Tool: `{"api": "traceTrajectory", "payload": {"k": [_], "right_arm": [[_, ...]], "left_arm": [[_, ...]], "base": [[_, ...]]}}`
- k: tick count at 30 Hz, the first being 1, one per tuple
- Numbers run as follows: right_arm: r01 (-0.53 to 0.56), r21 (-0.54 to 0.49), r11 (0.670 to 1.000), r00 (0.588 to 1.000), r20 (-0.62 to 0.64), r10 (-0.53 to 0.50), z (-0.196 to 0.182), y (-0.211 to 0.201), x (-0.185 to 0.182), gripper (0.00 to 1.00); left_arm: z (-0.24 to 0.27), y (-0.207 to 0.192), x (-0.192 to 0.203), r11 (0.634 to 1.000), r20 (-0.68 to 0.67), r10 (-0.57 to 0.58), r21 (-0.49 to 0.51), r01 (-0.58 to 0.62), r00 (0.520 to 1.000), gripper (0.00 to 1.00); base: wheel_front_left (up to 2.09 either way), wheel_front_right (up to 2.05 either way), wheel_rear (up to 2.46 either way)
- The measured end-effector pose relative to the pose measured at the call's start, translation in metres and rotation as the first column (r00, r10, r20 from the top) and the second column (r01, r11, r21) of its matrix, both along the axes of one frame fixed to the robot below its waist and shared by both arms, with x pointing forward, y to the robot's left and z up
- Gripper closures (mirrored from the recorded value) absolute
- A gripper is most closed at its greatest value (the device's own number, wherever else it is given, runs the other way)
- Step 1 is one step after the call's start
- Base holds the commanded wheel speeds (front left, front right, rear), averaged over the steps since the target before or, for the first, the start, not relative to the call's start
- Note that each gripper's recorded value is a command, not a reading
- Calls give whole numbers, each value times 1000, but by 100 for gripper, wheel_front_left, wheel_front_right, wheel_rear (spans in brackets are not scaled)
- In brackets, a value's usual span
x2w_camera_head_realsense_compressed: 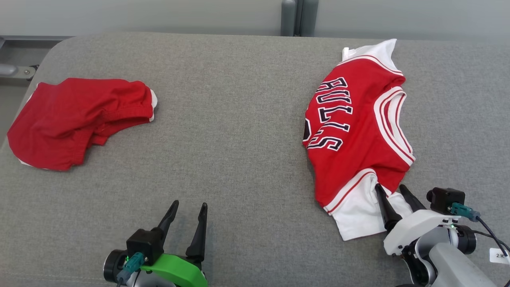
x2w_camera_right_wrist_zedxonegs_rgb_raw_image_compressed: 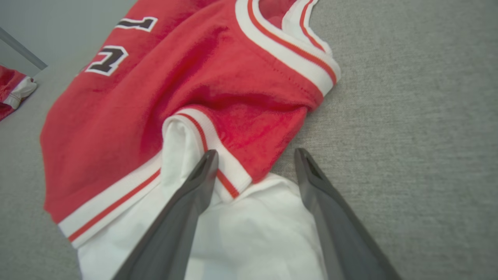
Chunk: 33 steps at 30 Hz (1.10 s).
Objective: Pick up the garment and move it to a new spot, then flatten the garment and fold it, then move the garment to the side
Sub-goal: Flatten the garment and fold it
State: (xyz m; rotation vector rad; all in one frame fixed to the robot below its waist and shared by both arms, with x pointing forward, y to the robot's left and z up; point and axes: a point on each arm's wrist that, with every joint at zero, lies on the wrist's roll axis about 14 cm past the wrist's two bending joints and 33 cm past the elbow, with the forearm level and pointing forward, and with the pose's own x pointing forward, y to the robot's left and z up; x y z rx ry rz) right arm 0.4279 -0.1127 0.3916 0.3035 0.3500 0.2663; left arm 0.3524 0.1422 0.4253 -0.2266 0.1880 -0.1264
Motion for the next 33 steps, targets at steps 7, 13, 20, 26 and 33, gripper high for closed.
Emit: {"api": "traceTrajectory", "payload": {"k": [7,13,20,26,33], "right_arm": [[14,6,1000,1000,-13,-14,-4,-1,1,100],[54,39,998,998,-12,-54,-1,-6,8,100],[202,57,978,963,172,-209,56,-69,33,100],[354,45,934,897,268,-352,84,-132,21,100],[432,-60,900,893,170,-418,43,-159,-9,0]], "left_arm": [[-2,-6,2,1000,-7,-21,-1,21,1000,0],[-5,-7,2,1000,-14,-25,-1,25,1000,0],[-1,-10,1,999,-4,-32,-3,32,999,0],[2,-20,2,998,7,-60,-14,60,998,0],[6,-34,4,994,20,-104,-25,104,994,0]], "base": [[0,0,0],[0,0,0],[0,0,0],[0,0,0],[0,0,0]]}}
